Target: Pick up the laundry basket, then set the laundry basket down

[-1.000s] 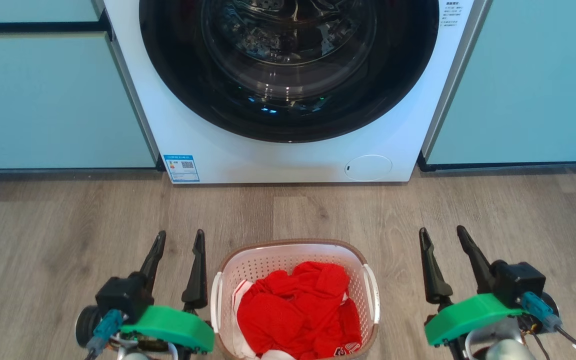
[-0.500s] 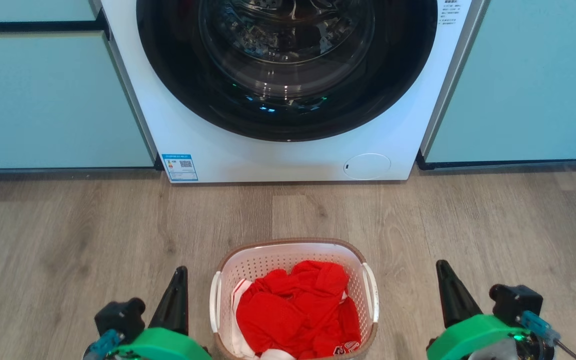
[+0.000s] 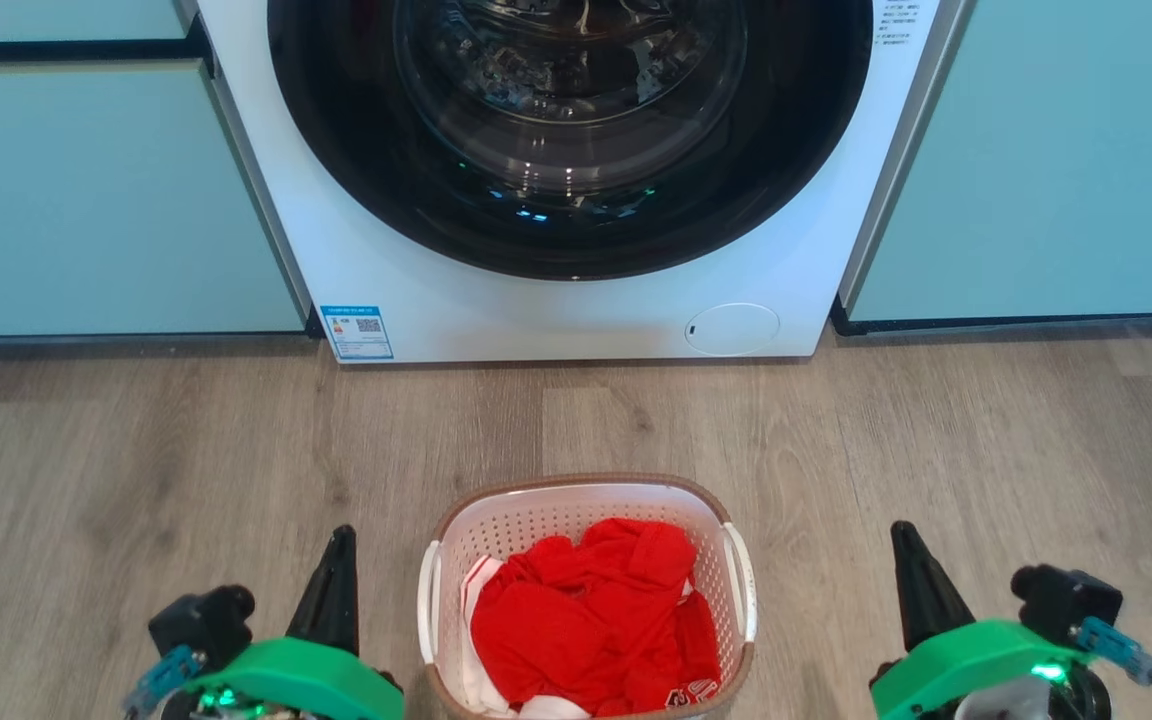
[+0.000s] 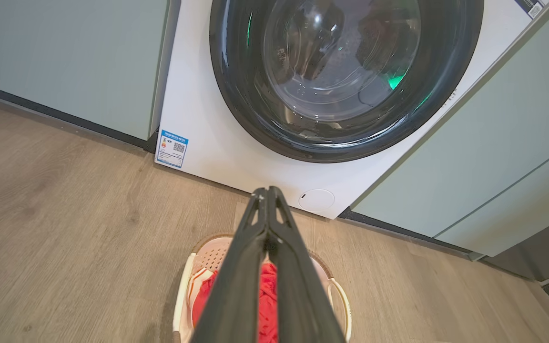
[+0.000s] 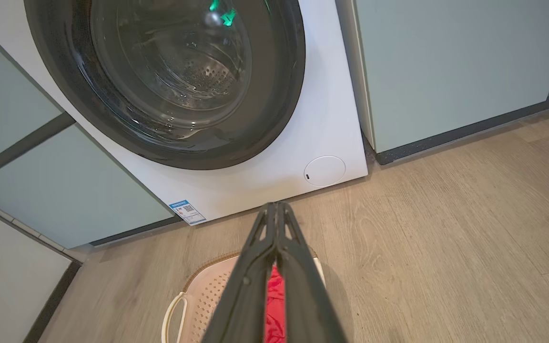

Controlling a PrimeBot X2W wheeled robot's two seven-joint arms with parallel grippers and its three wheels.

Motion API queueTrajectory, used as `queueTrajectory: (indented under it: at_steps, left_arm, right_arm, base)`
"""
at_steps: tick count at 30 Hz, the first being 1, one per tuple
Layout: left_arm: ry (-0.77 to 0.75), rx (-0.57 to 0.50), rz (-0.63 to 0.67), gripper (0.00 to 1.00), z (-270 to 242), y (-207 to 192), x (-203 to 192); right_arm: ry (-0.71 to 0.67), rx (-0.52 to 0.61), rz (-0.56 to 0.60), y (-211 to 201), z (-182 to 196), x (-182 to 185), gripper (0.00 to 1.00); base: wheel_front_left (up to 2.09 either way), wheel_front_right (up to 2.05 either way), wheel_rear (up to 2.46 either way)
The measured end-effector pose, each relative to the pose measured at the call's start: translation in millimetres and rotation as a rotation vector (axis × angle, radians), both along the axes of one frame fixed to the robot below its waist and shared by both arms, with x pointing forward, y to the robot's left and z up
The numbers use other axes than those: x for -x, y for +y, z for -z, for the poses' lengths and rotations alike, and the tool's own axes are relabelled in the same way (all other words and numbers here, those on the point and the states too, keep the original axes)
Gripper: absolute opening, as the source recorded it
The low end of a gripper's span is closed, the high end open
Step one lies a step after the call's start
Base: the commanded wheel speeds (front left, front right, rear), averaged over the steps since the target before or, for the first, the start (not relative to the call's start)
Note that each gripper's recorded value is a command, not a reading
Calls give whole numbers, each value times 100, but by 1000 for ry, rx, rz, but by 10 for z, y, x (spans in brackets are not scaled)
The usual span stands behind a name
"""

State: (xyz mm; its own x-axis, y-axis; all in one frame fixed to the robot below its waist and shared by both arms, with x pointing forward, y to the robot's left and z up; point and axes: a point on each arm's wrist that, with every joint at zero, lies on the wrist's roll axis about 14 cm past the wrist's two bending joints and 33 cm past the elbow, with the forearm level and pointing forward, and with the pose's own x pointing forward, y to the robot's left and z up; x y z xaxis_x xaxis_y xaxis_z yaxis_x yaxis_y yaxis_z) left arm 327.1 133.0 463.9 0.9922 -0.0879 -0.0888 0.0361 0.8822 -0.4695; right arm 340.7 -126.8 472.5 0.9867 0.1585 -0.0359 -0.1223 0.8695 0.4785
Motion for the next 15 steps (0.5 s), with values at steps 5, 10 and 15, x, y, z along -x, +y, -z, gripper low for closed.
queueTrajectory:
  at_steps: [5,10,15]
  left_arm:
    - [25,50,-9,0,38,12,0]
    - [38,102,-18,0,50,30,-13]
    - [42,151,-35,0,25,82,-66]
  right_arm:
    - [7,-50,15,-30,-19,-41,0]
    - [24,-100,32,-67,-3,-49,0]
    - [46,-150,48,-110,21,-53,0]
  base:
    - [0,0,0]
    - [0,0,0]
    - [0,0,0]
